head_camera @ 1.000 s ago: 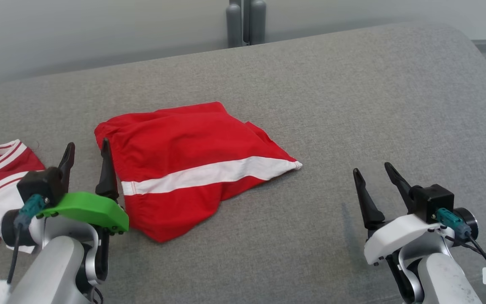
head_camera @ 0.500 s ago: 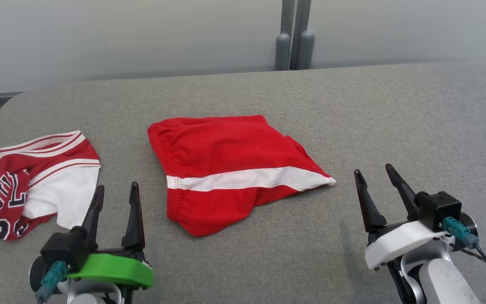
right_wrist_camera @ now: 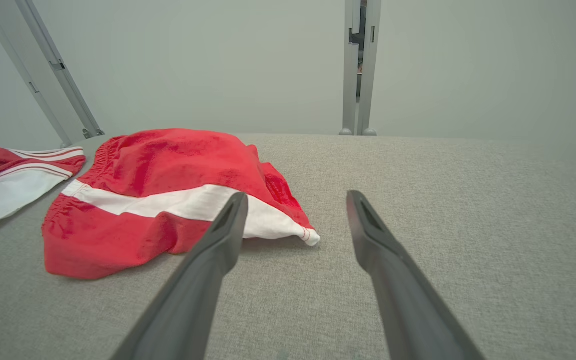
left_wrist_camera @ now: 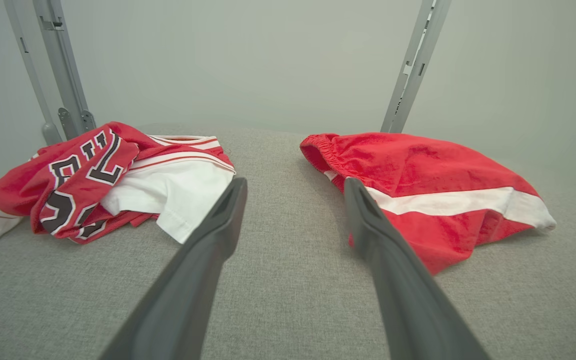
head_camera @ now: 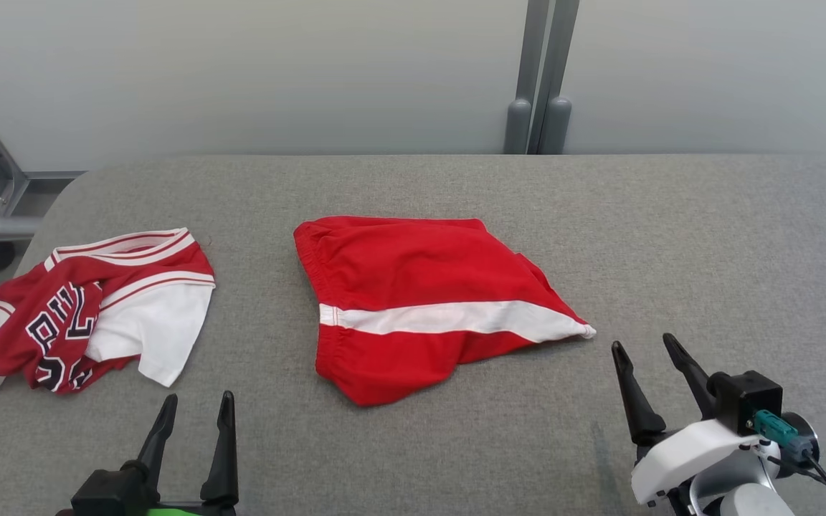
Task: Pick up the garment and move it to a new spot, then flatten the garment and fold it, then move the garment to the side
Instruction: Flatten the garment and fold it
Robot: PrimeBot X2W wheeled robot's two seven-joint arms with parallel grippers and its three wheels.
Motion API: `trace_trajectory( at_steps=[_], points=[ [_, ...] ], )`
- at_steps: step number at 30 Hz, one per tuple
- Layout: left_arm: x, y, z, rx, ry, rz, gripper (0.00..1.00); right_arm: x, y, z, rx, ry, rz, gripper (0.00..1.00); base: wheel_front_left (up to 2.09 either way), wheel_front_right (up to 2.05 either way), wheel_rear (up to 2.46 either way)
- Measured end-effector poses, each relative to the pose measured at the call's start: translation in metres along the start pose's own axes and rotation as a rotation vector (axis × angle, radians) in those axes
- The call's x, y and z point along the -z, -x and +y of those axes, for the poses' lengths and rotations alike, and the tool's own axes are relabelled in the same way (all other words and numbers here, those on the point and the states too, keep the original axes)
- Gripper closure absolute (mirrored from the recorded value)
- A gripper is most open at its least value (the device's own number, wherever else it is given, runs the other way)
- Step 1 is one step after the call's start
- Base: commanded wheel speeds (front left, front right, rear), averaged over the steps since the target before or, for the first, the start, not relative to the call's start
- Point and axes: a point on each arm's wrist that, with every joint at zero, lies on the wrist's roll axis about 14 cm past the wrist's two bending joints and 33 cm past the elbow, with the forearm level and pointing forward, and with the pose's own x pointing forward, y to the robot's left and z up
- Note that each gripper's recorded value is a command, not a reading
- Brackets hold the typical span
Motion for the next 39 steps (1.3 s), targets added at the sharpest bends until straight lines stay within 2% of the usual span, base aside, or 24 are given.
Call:
trace_trajectory(
  at_steps=[21,26,33,39],
  points=[
    [0.023,0.001,-0.007,0.029,0.002,0.068,0.0,0.01,0.008,-0.008,0.047,-0.032,0.026,0.0,0.0,0.0,0.0],
    [0.027,-0.012,-0.017,0.064,-0.008,0.102,0.0,0.015,0.0,-0.009,0.043,-0.044,0.082,0.0,0.0,0.0,0.0],
    [0.039,-0.056,-0.039,0.166,-0.046,0.26,0.0,0.034,-0.026,-0.025,0.019,0.036,0.291,0.0,0.0,0.0,0.0],
    [0.049,-0.092,-0.048,0.231,-0.125,0.39,0.0,0.056,-0.046,-0.032,-0.02,0.1,0.444,0.0,0.0,0.0,0.0]
  ],
)
